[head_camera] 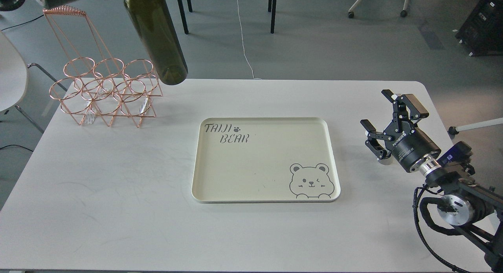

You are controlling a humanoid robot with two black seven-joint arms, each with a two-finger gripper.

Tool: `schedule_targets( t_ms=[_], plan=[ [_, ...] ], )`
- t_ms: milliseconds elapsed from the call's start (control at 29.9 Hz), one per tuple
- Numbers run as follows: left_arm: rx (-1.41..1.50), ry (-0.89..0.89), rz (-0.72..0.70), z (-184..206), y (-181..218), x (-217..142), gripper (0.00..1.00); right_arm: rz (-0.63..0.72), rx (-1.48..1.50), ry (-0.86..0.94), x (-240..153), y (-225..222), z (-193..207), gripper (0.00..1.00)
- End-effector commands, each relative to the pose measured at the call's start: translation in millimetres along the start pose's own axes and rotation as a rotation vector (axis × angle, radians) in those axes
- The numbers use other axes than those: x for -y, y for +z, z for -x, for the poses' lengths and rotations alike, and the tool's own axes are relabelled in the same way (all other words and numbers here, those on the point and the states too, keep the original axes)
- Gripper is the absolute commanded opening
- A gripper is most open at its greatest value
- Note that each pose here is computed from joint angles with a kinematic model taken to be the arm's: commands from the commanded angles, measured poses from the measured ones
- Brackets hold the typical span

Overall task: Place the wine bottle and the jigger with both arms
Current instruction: 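Lift the bottle off the tray and carry it over the copper rack, then lower the bottle into a slot of the copper rack with the left gripper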

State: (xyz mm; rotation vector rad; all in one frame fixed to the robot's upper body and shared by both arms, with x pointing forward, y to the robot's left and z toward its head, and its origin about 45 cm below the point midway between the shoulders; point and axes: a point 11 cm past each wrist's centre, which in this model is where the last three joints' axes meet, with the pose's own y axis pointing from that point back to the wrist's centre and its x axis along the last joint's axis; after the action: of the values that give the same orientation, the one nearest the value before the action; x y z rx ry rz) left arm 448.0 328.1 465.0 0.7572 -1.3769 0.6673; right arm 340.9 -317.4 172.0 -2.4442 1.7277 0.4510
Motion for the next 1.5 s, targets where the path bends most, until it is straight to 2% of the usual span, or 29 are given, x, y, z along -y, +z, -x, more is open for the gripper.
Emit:
schedule_targets(
  t_ms=[0, 468, 702, 1470],
  plan=[
    [0.002, -0.04, -0.061, 10.9, -19.3, -9.4, 0.09, 0.0, -0.001, 0.001, 0.0, 0.0, 0.0, 0.98],
    [-0.049, -0.06, -0.176, 36.4, -56.4, -11.6, 0.07, 0.0, -0.001, 0.001, 0.0, 0.0, 0.0, 0.98],
    [-0.058, -0.049, -0.195, 43.1, -62.0, -8.2, 0.05, 0.0, -0.002, 0.002, 0.0, 0.0, -0.2, 0.98],
    [-0.034, -0.061, -0.224, 60.6, -70.5, -10.3, 0.06, -0.002, -0.002, 0.003, 0.2, -0.5, -0.3, 0.98]
  ],
)
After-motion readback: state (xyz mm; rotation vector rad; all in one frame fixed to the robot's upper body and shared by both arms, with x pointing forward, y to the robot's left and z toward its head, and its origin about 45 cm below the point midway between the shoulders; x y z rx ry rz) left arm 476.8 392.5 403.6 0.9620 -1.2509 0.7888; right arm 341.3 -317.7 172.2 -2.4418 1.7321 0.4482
